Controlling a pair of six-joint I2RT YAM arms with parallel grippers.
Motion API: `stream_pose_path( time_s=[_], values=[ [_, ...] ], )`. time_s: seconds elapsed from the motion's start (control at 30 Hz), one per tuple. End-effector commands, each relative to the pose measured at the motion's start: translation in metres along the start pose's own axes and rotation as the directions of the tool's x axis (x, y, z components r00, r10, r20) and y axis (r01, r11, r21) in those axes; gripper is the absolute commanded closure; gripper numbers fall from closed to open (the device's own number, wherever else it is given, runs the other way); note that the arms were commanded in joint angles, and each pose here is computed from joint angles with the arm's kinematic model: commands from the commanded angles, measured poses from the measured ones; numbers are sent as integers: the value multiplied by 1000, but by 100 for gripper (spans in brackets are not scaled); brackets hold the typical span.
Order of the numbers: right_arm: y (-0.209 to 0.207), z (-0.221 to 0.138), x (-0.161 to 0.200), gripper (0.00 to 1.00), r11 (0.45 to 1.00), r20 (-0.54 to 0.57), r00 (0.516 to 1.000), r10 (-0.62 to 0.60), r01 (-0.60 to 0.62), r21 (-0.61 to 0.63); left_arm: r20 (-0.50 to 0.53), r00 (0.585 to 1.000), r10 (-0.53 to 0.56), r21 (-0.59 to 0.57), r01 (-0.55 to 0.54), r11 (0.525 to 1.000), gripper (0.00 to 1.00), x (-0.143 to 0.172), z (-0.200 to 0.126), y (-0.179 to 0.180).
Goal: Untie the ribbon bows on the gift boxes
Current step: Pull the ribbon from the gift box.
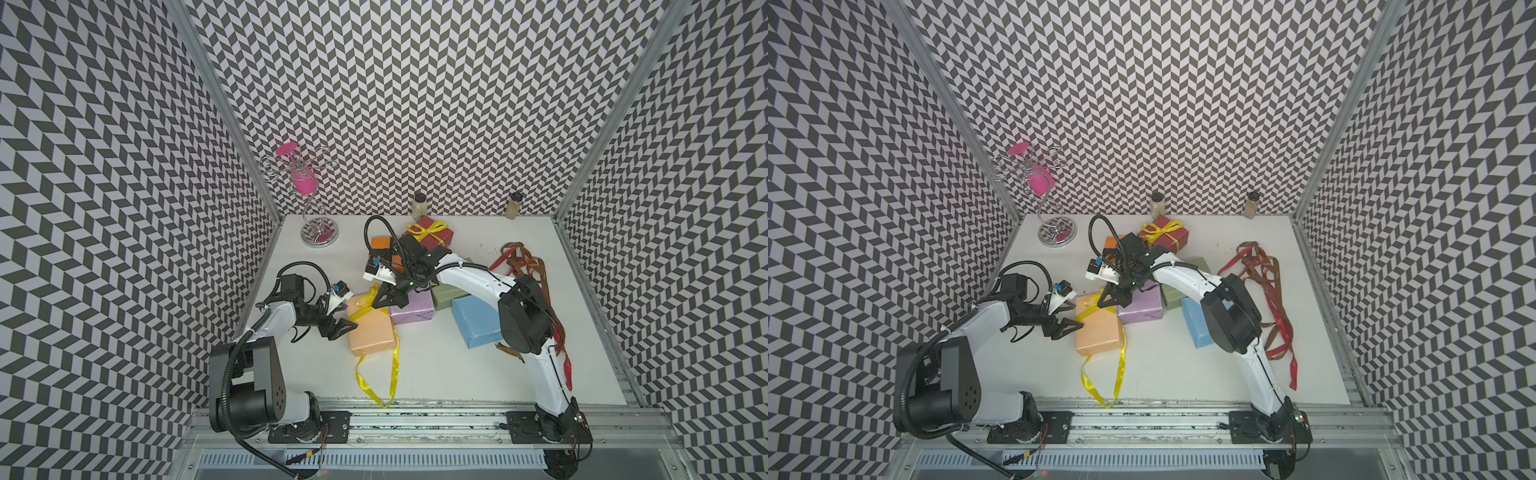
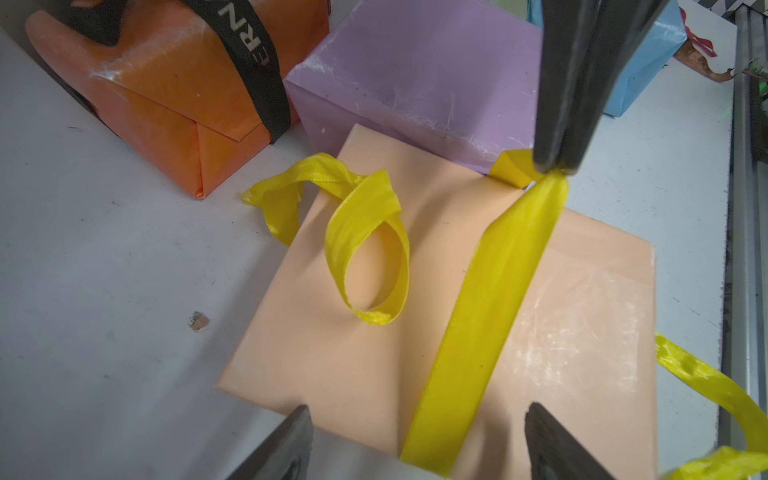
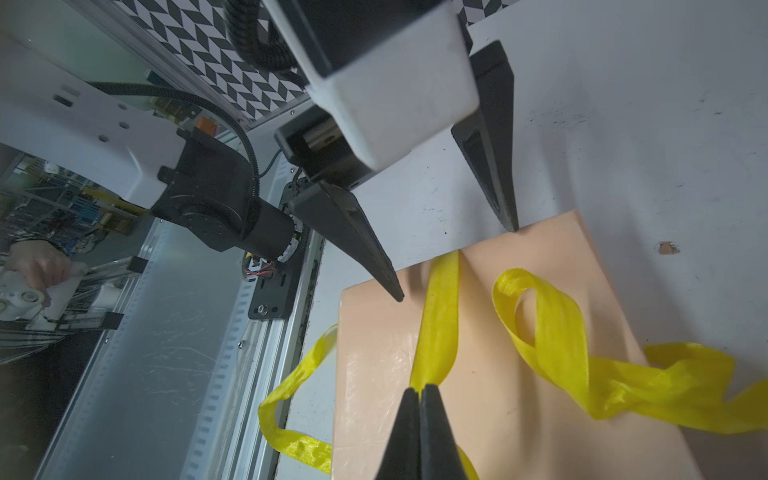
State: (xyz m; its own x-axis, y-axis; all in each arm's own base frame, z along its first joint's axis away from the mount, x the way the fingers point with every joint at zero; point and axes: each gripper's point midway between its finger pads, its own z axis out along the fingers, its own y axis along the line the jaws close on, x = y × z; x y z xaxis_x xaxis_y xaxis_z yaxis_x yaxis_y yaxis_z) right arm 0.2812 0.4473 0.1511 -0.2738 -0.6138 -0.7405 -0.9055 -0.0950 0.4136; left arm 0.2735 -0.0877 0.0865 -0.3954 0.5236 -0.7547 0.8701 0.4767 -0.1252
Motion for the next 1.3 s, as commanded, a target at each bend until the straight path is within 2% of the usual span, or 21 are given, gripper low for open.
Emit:
stream_pose_path(
  time_s=[0.0,0.5,0.83,1.0,1.27],
  values=[
    [23,-26,-40,100,996,98,993,-67,72,-44,26,999,19,-6,-19,1000,19,-7,4,-3],
    [54,-89,-107,100,985,247,954,-172,172,24,37,999,1,-80,2,997,18,-24,15,7],
    [86,-157,-156,100,951,334,893,-302,259,168,30,1000,-3,-121,7,993,18,-21,17,12],
    [109,-207,-181,100,900,360,839,-408,304,312,27,1000,-1,-123,5,992,18,-21,17,13],
    [161,-330,-212,100,742,390,700,-598,300,599,13,1000,-8,-129,9,992,18,-19,19,16]
  ],
)
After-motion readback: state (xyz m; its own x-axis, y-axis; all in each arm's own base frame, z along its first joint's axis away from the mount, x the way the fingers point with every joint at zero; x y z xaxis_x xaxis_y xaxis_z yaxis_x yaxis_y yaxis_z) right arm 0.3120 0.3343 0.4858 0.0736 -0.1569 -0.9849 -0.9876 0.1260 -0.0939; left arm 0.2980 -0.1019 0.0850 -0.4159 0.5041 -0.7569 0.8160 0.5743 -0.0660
